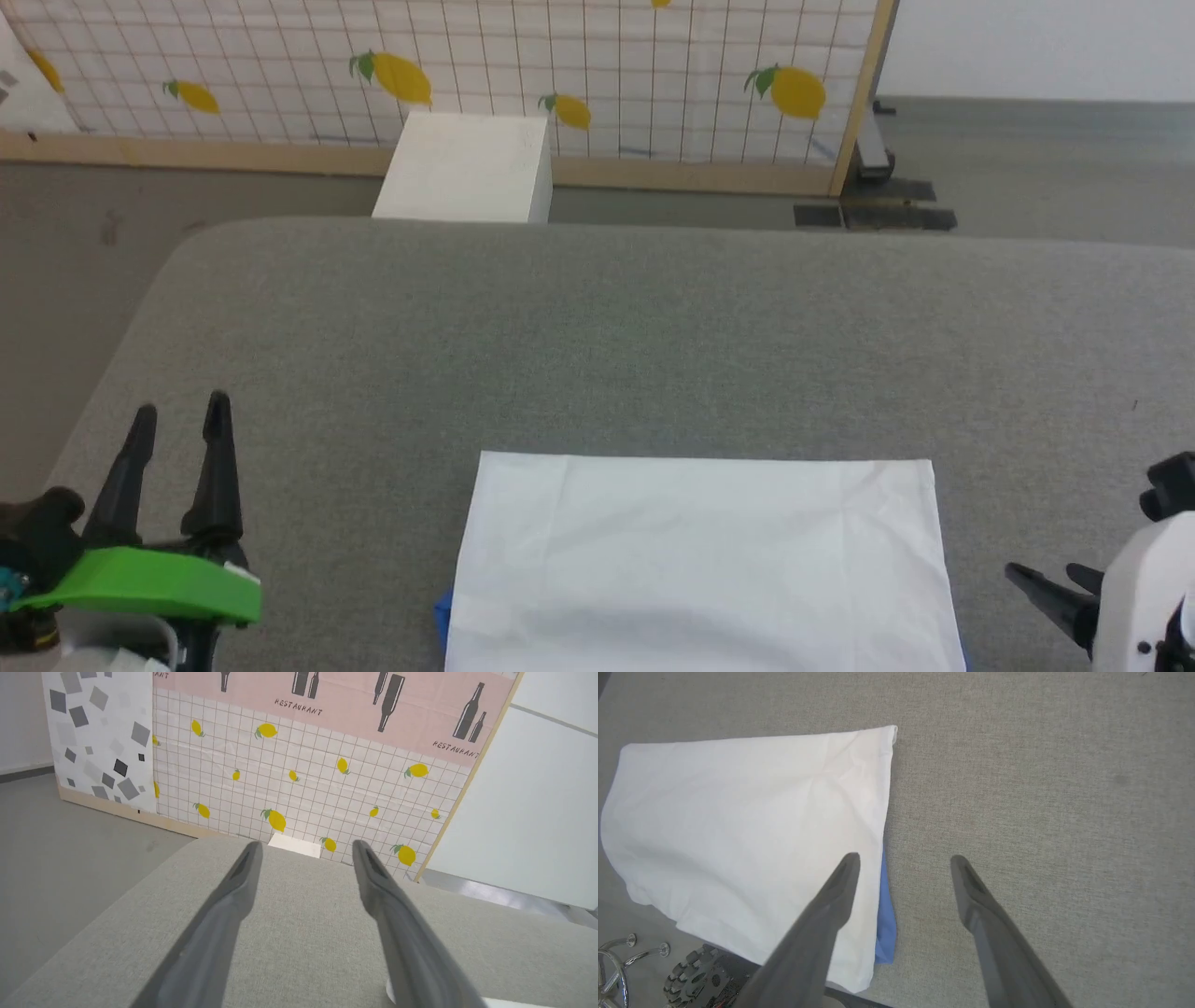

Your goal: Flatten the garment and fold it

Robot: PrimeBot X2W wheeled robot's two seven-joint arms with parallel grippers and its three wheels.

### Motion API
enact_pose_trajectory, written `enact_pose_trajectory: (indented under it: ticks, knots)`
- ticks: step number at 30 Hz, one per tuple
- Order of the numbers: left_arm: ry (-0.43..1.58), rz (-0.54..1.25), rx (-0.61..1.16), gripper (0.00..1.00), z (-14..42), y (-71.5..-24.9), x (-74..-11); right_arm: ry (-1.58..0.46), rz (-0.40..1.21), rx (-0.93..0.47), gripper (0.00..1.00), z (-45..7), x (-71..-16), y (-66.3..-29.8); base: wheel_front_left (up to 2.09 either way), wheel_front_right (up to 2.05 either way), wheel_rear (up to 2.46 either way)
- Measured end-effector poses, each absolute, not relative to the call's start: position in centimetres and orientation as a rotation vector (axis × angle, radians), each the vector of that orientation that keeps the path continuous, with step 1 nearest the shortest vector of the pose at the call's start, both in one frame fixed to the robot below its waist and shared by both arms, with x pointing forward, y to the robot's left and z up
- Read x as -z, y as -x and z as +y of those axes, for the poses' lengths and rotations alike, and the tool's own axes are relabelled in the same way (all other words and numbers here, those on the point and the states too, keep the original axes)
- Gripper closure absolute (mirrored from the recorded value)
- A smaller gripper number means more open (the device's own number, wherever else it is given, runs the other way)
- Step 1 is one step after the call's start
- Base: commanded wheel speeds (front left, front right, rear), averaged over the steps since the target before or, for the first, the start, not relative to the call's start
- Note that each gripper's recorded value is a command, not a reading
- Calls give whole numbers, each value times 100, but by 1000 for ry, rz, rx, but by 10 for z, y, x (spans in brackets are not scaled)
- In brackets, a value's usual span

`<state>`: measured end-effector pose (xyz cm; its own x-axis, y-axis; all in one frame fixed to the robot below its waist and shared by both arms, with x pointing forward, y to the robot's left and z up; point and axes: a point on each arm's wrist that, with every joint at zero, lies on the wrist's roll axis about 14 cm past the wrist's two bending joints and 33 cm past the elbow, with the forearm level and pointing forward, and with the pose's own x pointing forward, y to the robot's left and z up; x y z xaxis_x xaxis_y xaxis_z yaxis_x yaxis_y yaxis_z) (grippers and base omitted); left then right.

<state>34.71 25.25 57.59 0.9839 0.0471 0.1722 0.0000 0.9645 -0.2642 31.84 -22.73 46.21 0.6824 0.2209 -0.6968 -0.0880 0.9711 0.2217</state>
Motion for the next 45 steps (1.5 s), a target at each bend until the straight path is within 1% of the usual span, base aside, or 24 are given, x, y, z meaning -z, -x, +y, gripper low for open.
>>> enact_pose_trajectory:
  ticks: [4,7,14,24,29,30,31,32,41,45]
  knots:
    - [213,-265,-21,0,246,-360,-592,-180,896,-218,0,-219,-437,-323,0,0,0]
    - [198,-296,-18,0,241,-367,-595,-204,951,-259,0,-206,-419,-325,0,0,0]
    - [162,-215,-10,0,237,-377,-561,-240,1047,-335,0,-178,-385,-328,0,0,0]
    - [198,-168,5,0,227,-389,-541,-226,1047,-442,0,-142,-377,-343,0,0,0]
    - [204,-165,4,0,227,-390,-539,-210,1049,-463,0,-137,-375,-348,0,0,0]
    - [204,-167,2,0,227,-389,-539,-205,1058,-460,52,-139,-374,-348,0,0,0]
    - [205,-169,0,0,227,-389,-540,-203,1062,-459,71,-139,-373,-348,0,0,0]
    - [207,-170,1,0,226,-389,-540,-203,1063,-457,100,-140,-373,-348,0,0,0]
    - [211,-180,11,0,222,-389,-543,-224,1050,-378,100,-165,-374,-355,0,0,0]
    - [215,-179,21,0,219,-389,-543,-227,1030,-272,100,-201,-376,-362,0,0,0]
